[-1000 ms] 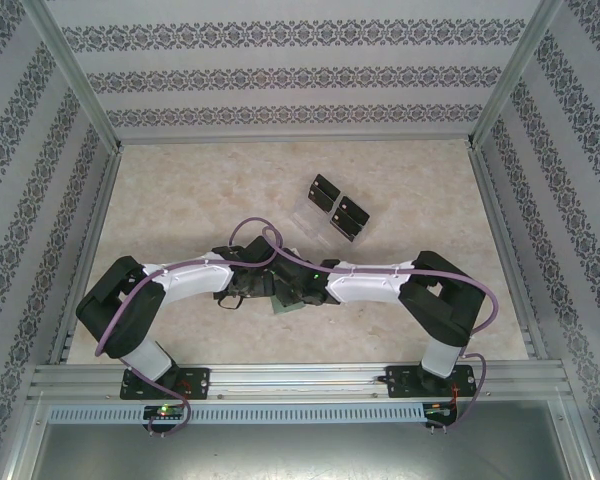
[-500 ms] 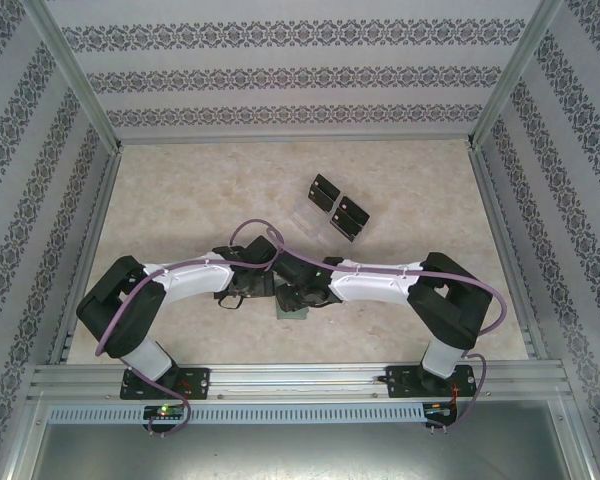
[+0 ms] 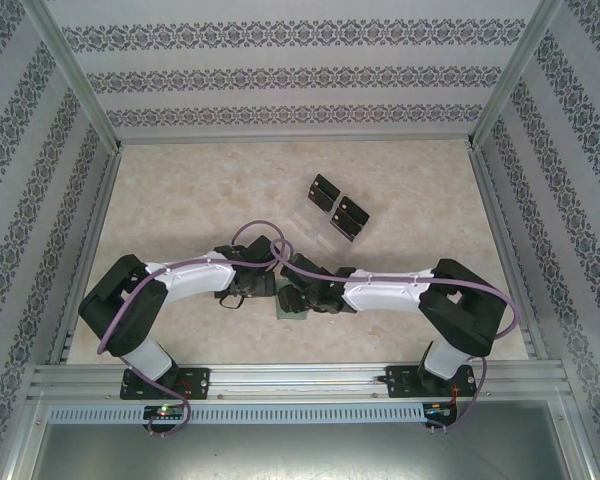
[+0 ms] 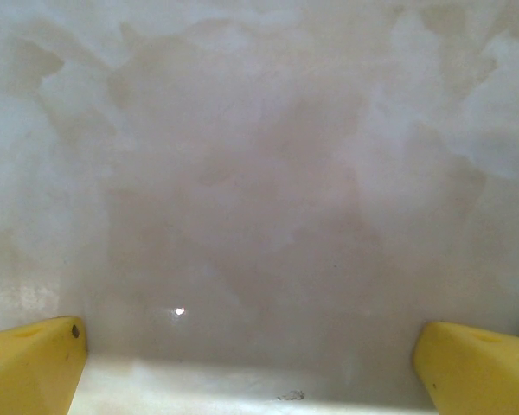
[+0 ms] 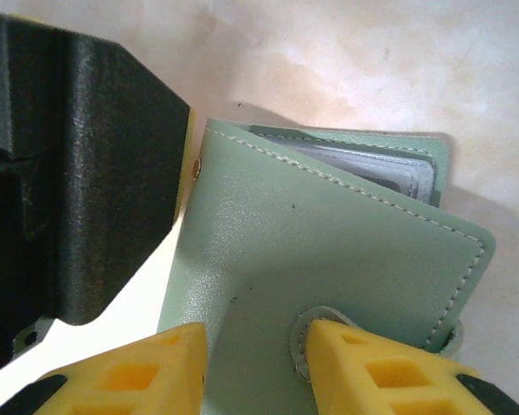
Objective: Put the credit cards into the card holder
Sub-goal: Close the button on the card holder.
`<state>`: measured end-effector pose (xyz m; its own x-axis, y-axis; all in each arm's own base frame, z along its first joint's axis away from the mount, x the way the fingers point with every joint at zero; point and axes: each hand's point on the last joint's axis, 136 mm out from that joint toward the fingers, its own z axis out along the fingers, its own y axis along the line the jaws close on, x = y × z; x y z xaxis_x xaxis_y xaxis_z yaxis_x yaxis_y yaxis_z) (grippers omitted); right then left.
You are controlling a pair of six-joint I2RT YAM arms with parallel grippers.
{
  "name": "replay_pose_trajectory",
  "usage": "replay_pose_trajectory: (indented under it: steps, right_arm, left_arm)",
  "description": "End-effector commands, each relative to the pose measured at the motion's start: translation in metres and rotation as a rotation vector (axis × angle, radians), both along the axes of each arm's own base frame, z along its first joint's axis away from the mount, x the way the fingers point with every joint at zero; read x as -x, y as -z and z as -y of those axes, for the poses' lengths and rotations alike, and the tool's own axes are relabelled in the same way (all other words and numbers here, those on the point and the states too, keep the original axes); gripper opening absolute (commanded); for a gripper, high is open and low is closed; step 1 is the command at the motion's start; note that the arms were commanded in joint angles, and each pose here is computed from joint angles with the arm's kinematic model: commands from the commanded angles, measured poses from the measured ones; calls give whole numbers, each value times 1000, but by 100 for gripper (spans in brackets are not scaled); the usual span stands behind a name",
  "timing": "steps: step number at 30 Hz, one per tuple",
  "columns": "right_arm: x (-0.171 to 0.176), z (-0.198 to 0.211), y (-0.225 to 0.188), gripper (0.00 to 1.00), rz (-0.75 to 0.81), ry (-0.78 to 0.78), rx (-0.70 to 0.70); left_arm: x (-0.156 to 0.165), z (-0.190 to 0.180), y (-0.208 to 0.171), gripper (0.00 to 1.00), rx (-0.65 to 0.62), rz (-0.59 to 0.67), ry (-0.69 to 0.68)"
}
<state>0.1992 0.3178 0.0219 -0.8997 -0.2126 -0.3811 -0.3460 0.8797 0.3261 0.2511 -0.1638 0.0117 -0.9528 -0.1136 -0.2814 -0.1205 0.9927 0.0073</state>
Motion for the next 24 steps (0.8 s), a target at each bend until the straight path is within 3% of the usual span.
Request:
replay_pose_trajectory:
  steps: [1, 11, 24]
  right_arm:
    - [87, 101, 79, 39, -340, 22, 394]
    - [120, 118, 115, 39, -311, 32, 577]
    - [162, 149, 177, 40, -348, 172, 646]
  left_arm:
    - [-4, 29, 14, 100, 79, -6, 67]
    - [-2, 28, 17, 100, 73, -13, 65]
    - [-1, 25, 16, 100, 71, -9, 63]
